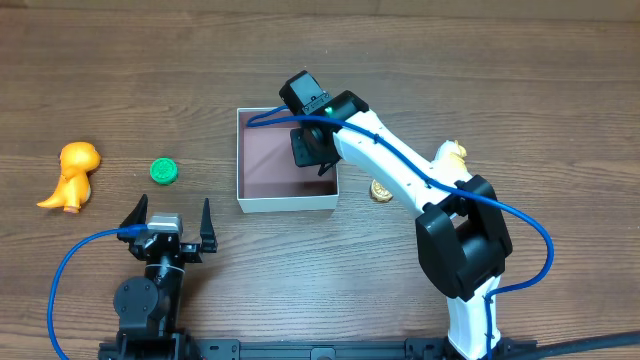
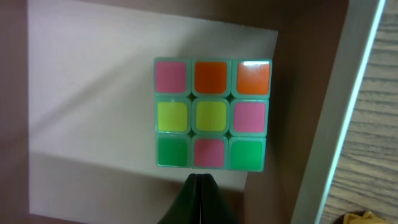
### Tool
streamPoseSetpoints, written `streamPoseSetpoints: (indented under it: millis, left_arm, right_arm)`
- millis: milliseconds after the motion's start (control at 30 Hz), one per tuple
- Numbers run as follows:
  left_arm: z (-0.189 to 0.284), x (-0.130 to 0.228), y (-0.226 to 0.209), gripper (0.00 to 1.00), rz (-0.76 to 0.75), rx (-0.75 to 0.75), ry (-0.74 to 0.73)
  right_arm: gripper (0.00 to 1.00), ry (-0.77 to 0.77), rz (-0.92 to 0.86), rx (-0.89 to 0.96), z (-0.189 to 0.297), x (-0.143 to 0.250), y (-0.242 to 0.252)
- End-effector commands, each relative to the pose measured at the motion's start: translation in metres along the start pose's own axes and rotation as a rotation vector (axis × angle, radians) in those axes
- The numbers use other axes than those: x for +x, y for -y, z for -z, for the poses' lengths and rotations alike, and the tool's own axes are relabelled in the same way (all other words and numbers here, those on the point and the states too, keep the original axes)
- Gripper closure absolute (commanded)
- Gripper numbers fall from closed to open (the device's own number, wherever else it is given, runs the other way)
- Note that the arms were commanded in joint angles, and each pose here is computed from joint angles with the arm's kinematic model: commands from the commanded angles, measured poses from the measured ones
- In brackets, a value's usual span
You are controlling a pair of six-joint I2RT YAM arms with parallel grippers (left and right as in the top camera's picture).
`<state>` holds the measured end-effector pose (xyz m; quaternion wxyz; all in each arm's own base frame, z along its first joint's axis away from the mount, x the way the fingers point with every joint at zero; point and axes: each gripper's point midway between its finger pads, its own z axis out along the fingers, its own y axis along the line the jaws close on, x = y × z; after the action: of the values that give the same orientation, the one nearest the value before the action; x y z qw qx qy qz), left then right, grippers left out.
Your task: Pack container
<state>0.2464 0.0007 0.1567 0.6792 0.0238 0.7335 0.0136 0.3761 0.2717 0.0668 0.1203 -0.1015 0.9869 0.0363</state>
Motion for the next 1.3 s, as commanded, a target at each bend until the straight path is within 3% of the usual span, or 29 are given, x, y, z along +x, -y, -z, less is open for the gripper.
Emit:
streamPoseSetpoints:
  millis: [0,1267]
  left_arm:
    - [0.000,0.001,0.001,0.00,-0.015,0.009,-0.001]
    - [0.000,0.001,0.001,0.00,-0.015,0.009,-0.001]
  right_arm:
    - [0.96,-0.040,0.000,0.024,-0.017,0.008,0.003]
    - [0.96,0.056,-0.033,0.074,-0.019,-0.013,0.010]
